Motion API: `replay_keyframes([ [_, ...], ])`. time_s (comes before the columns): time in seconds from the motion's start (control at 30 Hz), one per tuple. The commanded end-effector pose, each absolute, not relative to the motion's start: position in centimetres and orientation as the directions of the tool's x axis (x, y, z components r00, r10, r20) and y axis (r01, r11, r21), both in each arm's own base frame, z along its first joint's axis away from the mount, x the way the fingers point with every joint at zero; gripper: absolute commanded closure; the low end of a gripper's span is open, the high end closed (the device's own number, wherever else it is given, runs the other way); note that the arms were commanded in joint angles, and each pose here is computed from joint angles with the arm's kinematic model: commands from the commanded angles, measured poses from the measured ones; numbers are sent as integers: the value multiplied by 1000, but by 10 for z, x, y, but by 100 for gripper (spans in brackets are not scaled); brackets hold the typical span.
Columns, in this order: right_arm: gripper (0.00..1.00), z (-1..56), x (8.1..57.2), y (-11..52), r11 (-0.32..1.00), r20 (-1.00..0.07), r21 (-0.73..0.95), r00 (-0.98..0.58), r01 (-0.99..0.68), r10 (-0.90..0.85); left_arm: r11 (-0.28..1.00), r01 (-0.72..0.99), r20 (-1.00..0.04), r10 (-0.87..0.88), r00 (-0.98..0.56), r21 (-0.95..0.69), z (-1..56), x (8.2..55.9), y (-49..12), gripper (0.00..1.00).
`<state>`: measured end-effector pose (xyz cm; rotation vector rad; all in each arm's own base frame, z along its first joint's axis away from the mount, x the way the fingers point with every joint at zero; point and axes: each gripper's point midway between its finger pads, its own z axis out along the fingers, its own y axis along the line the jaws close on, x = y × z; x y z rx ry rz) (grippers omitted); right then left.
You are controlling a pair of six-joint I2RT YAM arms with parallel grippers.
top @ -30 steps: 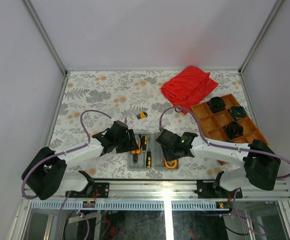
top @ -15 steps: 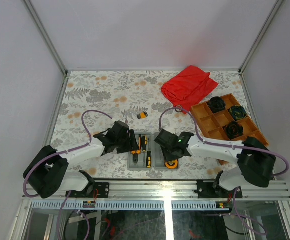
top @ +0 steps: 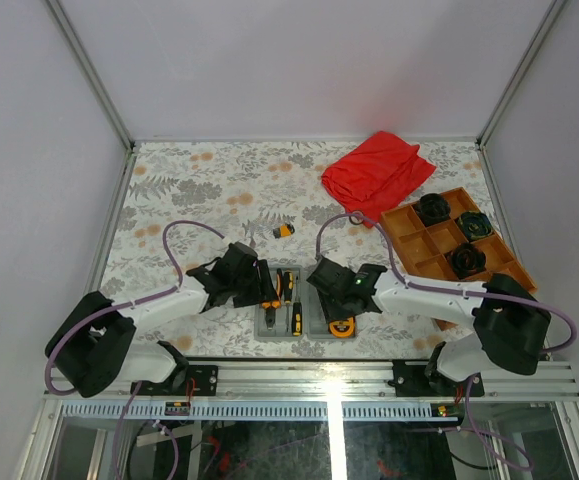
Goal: Sort the tools into containers
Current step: Place the engineering item in the storage box.
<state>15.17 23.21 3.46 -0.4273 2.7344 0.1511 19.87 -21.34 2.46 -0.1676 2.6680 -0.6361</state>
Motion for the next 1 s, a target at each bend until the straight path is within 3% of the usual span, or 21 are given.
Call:
replay_keyframes([
  [0.0,52,62,158,230,948,-451,82,-860,-307,-239,884,-15,-376,-214,-902,-468,28,201,-214,42],
  [0.17,42,96,182,201,987,-595,44,-798,-154,-98,879,-25,-367,-224,-903,-475,26,192,-212,47],
  [0.33,43,88,180,174,997,-584,42,-811,-57,-22,877,-28,-368,-230,-901,-479,25,184,-211,64],
  [0.63,45,74,173,166,996,-563,80,-826,-32,19,885,-63,-343,-244,-907,-462,14,174,-205,91],
  [0.97,45,69,171,165,994,-559,109,-828,-30,36,870,-149,-305,-318,-898,-469,6,158,-192,94],
])
